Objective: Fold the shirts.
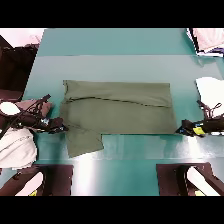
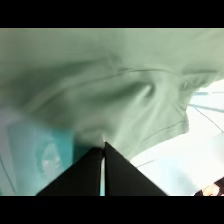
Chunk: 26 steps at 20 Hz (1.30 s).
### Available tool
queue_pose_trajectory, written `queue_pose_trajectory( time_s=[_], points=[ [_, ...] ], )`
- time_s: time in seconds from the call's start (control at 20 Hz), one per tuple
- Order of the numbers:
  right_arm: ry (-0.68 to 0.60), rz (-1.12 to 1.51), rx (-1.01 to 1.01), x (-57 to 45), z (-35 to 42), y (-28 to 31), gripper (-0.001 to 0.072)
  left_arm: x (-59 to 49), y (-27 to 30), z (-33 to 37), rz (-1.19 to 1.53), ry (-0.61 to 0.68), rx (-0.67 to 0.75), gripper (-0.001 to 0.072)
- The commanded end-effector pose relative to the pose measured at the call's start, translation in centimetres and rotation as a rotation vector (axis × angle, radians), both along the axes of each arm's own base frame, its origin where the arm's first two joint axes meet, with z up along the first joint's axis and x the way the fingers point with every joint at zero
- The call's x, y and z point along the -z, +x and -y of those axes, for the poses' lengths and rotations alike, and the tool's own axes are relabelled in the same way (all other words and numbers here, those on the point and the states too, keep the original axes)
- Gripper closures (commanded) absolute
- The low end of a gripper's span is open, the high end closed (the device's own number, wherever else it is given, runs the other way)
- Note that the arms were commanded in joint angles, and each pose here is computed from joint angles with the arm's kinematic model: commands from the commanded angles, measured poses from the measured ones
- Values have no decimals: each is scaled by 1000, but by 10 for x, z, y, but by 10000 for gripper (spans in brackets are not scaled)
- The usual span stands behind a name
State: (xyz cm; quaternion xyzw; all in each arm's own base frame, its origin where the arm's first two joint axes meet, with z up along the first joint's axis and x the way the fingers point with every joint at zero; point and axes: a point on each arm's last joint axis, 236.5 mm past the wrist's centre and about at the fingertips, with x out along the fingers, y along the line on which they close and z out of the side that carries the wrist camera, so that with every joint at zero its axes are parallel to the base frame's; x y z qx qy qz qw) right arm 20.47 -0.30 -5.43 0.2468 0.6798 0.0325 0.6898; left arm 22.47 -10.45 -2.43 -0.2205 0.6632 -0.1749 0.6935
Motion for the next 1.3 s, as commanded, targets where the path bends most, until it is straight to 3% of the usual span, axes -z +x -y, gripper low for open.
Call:
queue_pose_trajectory(
  time_s=[0.0, 0.1, 0.25, 0.5, 0.95, 1.25],
  points=[
    [-212, -30, -33, -35, 39, -26, 692, -19, -13, 6, 23, 15, 44, 684],
    [-291, -32, -44, -53, 52, -37, 692, -37, -31, 21, 40, 1, 81, 683],
    [-301, 40, -33, -68, 48, -32, 692, -60, -36, 39, 105, -33, 127, 683],
    [-209, 111, -13, -73, 35, 1, 693, -113, 53, 29, 453, 7, -16, 683],
    [-182, 125, -121, -67, 33, 98, 692, -94, 157, 19, 501, 50, -95, 681],
    [-173, 148, -45, -44, 31, 166, 689, -73, 216, 10, 536, 77, -169, 681]
  ],
)
